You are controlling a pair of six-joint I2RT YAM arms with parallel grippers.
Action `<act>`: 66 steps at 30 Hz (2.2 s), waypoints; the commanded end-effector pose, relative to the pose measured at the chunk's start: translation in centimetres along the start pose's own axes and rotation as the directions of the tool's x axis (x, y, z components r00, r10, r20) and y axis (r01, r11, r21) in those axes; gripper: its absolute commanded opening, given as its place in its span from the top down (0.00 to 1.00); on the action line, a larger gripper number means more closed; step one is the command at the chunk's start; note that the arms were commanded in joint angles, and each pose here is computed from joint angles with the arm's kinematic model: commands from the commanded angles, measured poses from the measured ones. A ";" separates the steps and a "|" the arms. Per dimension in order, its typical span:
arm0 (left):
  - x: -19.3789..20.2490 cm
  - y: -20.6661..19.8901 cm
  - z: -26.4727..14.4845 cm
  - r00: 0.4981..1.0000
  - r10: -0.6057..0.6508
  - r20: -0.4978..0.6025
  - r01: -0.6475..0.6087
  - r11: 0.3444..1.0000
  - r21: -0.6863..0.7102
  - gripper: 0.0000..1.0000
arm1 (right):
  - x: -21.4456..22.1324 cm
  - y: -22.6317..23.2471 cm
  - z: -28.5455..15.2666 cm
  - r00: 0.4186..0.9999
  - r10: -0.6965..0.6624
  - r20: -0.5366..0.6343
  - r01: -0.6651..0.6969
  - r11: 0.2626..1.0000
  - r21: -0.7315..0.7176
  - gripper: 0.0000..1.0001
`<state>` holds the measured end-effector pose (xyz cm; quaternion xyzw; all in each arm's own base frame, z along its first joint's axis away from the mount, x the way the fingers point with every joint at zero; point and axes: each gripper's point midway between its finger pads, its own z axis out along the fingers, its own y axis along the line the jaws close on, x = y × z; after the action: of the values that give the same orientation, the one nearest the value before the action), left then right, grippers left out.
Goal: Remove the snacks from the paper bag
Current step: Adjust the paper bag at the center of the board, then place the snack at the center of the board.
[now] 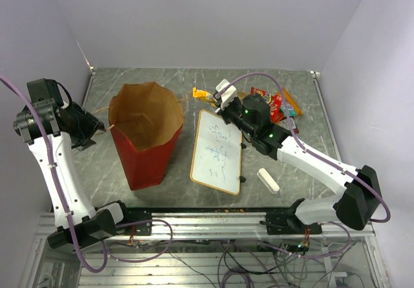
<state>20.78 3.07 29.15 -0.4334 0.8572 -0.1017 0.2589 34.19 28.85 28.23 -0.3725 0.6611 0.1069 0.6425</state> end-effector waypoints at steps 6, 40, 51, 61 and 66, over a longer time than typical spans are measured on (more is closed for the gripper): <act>-1.4 4.1 0.2 0.996 0.030 0.085 -0.013 0.981 -0.192 0.48 | -1.7 -0.6 0.2 0.999 -0.001 0.039 0.001 1.000 0.001 1.00; -11.6 -4.0 -11.4 0.828 0.080 0.556 -0.123 0.992 0.040 0.17 | -0.4 0.7 3.6 0.998 -0.064 -0.003 0.064 0.996 -0.064 1.00; -11.2 -10.6 -9.0 0.869 0.109 0.483 -0.295 0.898 0.327 0.06 | 3.6 -9.1 -1.6 0.972 0.112 -0.205 -0.057 0.965 0.257 1.00; -8.2 -13.6 -8.8 0.839 0.266 0.474 -0.450 0.829 0.332 0.05 | 11.4 -16.9 -7.8 0.890 0.316 -0.330 -0.137 0.874 0.466 1.00; -6.1 -14.0 -9.1 0.808 0.342 0.480 -0.521 0.795 0.312 0.04 | 13.9 -18.2 -6.6 0.874 0.307 -0.375 -0.109 0.879 0.465 1.00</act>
<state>29.56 -0.27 43.22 -0.2016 0.8247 -0.1539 0.5055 41.23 7.24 24.84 -0.1508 0.8191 -0.0569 0.5505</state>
